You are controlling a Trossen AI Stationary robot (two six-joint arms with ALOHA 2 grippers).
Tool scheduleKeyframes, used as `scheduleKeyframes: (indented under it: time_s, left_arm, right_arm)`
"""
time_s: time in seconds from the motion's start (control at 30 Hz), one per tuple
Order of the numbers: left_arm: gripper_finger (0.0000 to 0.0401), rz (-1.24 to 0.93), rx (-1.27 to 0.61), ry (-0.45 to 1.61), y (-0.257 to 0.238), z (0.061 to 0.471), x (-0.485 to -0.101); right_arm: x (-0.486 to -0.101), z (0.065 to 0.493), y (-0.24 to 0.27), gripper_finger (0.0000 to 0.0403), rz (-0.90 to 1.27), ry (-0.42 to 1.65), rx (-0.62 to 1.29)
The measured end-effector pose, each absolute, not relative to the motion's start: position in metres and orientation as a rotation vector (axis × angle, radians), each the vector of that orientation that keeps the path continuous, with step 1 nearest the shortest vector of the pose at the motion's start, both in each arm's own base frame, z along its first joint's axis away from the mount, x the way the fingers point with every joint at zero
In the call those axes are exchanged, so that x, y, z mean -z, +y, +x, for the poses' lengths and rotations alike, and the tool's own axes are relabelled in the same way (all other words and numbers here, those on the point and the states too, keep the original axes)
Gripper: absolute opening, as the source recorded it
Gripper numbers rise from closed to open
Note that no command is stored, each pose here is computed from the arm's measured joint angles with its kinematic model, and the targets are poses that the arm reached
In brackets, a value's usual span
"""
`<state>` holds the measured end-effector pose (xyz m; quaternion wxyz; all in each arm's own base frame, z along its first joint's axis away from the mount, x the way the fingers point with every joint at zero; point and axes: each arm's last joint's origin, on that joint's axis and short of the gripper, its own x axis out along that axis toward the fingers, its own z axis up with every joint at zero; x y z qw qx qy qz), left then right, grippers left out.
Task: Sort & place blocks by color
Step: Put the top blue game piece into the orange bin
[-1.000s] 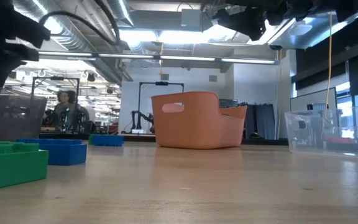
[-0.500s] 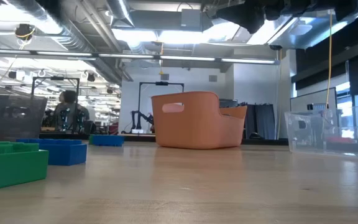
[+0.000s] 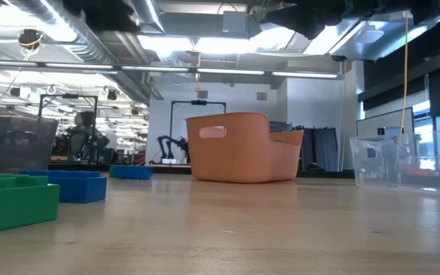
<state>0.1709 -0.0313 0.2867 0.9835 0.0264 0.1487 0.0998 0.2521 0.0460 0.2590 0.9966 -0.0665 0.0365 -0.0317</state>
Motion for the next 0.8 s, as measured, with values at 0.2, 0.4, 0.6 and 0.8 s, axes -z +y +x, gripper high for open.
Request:
scheduleKeyframes:
  time_s: [0.2, 0.4, 0.6, 0.8]
  left_arm:
    - [0.0273, 0.04, -0.168, 0.11, -0.022, 0.18, -0.254]
    - [0.0273, 0.018, -0.228, 0.043, -0.02, 0.179, -0.238]
    - [0.0273, 0.06, -0.257, 0.009, -0.024, 0.177, -0.239]
    - [0.0273, 0.096, -0.217, -0.108, -0.03, 0.176, -0.252]
  right_arm:
    - [-0.263, 0.252, 0.047, 0.0328, -0.122, 0.036, 0.048]
    - [-0.262, 0.252, 0.046, 0.0328, -0.122, 0.04, 0.054]
    - [-0.262, 0.252, 0.046, 0.0328, -0.119, 0.038, 0.071]
    - [-0.263, 0.252, 0.044, 0.0328, -0.116, 0.039, 0.119]
